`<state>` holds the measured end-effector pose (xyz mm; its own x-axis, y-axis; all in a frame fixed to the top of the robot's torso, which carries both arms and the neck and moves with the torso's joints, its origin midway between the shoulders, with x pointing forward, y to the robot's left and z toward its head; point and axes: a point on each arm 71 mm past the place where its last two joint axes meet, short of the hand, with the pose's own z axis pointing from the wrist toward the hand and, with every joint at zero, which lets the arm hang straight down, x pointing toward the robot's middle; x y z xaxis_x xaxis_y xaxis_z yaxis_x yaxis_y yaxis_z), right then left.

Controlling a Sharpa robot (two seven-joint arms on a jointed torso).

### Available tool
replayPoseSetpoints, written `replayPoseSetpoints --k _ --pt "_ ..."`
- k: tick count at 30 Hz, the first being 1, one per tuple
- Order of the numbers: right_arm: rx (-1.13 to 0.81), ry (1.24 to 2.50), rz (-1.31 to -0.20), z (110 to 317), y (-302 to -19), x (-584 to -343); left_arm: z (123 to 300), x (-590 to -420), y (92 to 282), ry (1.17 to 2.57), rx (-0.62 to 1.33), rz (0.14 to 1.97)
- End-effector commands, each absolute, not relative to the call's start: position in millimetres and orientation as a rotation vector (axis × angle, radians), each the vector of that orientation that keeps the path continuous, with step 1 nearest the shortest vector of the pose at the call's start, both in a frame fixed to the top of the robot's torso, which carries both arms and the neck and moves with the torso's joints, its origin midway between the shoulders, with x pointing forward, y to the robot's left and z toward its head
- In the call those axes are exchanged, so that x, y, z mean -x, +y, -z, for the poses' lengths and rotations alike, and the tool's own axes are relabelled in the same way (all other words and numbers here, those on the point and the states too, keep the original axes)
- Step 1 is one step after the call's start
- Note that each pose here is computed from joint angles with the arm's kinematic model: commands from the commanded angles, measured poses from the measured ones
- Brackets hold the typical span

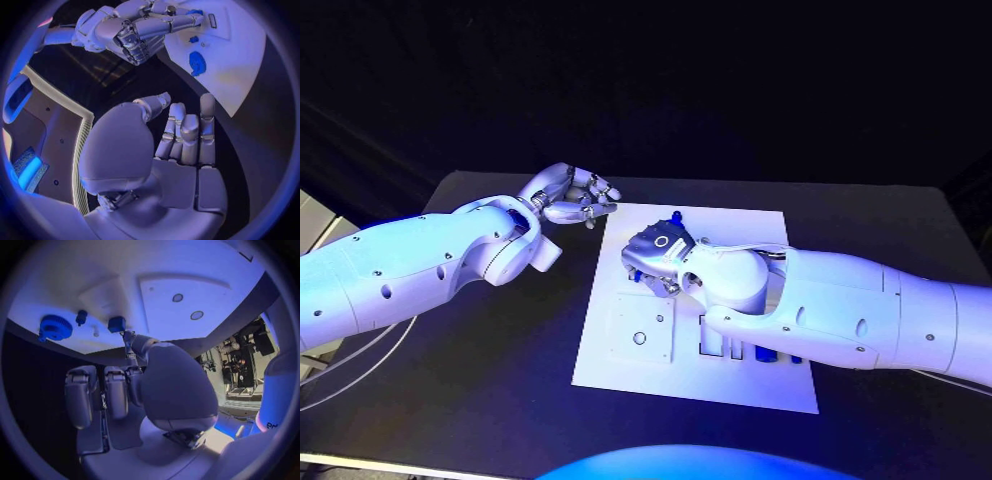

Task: Assemble the parts on the task board

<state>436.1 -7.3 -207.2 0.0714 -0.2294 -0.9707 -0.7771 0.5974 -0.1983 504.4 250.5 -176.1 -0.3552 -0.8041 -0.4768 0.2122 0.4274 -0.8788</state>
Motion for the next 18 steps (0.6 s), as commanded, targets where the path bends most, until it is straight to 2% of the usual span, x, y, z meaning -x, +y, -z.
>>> replayPoseSetpoints --k 1,18 --pt "0.918 1.485 -0.486 208.8 -7.2 -436.4 174.2 -504.6 248.4 1.582 0.532 1.182" --pt "0.922 1.487 -0.485 211.4 -5.6 -435.1 175.0 -504.7 248.3 1.594 0.538 1.182"
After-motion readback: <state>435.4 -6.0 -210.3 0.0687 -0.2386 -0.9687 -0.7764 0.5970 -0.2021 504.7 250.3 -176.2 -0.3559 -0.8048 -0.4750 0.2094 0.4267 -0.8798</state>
